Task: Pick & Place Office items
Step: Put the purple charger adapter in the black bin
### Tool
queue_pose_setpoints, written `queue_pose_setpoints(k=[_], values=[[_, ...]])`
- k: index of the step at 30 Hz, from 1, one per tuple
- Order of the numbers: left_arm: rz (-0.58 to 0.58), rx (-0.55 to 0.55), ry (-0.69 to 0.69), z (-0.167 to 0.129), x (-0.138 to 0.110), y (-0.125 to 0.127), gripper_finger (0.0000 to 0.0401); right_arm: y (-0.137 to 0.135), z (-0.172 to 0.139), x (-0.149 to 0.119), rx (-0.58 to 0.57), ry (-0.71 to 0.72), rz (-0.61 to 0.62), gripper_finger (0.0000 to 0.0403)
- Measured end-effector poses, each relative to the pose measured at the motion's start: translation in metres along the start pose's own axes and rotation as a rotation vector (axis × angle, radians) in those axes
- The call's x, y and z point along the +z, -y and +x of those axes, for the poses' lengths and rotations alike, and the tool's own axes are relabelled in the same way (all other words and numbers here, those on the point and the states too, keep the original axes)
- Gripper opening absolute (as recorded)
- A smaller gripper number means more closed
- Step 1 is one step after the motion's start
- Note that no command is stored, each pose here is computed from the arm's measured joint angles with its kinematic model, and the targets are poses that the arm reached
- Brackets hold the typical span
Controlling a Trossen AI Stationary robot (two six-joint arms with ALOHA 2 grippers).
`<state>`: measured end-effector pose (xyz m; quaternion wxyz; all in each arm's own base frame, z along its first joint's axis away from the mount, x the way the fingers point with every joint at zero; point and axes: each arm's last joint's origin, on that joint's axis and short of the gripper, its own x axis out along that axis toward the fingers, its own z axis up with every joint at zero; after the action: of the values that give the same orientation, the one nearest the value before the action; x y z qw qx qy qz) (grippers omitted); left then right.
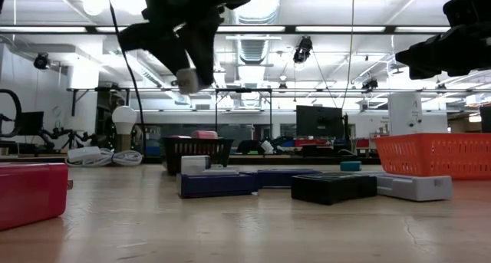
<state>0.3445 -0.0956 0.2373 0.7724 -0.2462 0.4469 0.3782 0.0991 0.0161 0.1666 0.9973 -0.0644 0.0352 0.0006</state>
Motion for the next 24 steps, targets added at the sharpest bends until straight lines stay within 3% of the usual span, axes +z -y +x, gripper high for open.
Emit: queue_pose_setpoints(k=[10,17,24], values=[[-0.056,0.137,-0.03,0.013,0.041,-0.027,0.0152,0.0,0.0,0.0,0.0,0.001,0.0,0.0008],[-0.031,0.119,-0.082,0.04,0.08,-0.053,0.0147,0.0,0.0,0.0,0.0,0.001,0.0,0.0009],[-0.084,0.124,-0.154,0.065,0.098,-0.081,0.0152,0.0,0.0,0.0,0.0,0.001,0.0,0.0008]])
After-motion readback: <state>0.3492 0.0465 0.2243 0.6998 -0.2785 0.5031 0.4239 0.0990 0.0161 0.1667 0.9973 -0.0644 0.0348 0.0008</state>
